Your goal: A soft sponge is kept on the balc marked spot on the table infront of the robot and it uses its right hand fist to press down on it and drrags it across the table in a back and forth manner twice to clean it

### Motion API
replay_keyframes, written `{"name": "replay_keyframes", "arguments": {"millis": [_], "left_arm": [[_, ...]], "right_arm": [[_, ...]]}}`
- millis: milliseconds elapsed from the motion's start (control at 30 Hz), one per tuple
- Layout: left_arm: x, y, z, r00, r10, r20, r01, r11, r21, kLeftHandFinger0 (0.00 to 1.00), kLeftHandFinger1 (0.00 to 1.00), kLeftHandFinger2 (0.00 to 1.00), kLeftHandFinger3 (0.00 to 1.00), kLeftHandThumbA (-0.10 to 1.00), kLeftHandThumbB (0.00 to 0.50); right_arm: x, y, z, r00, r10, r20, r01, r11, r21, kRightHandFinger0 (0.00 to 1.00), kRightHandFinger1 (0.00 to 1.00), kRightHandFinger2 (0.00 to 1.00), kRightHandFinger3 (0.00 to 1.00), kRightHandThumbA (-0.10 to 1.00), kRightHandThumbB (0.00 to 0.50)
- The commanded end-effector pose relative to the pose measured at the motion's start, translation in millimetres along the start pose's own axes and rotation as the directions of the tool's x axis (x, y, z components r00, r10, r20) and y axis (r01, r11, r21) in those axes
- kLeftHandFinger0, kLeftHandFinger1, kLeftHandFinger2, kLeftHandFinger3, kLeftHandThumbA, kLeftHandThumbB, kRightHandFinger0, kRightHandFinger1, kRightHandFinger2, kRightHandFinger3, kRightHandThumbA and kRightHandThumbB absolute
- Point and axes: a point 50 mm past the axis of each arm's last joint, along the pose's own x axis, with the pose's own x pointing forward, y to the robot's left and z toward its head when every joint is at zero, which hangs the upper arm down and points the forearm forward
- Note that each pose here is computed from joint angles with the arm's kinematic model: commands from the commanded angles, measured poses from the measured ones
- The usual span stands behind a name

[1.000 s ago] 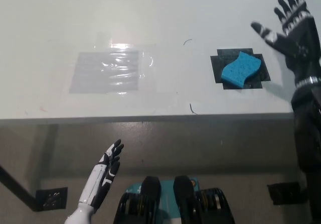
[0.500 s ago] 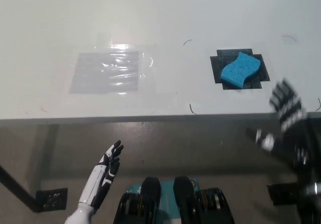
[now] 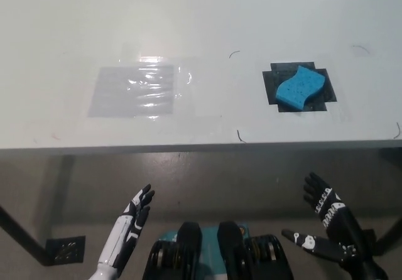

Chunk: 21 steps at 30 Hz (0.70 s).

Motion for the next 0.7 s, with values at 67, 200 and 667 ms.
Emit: {"name": "replay_keyframes", "arguments": {"millis": [67, 200, 667], "left_arm": [[3.4, -0.7, 11.8, 0.998, -0.001, 0.063, 0.001, 1.000, -0.009, 1.00, 1.00, 1.00, 1.00, 1.00, 0.136], [1.2, -2.1, 11.2, 0.998, 0.000, 0.061, 0.001, 1.000, -0.006, 1.00, 1.00, 1.00, 1.00, 1.00, 0.126], [1.6, -2.6, 11.8, 0.998, -0.004, 0.068, 0.005, 1.000, -0.003, 1.00, 1.00, 1.00, 1.00, 1.00, 0.102]], "right_arm": [[9.2, -6.4, 16.1, 0.997, 0.034, 0.072, -0.032, 0.999, -0.019, 1.00, 1.00, 1.00, 1.00, 1.00, 0.132], [5.2, -6.7, 13.8, 0.998, 0.038, 0.058, -0.037, 0.999, -0.019, 1.00, 1.00, 1.00, 1.00, 1.00, 0.119], [6.3, -9.0, 14.7, 0.997, 0.067, 0.035, -0.065, 0.997, -0.050, 1.00, 1.00, 1.00, 1.00, 1.00, 0.109]]}}
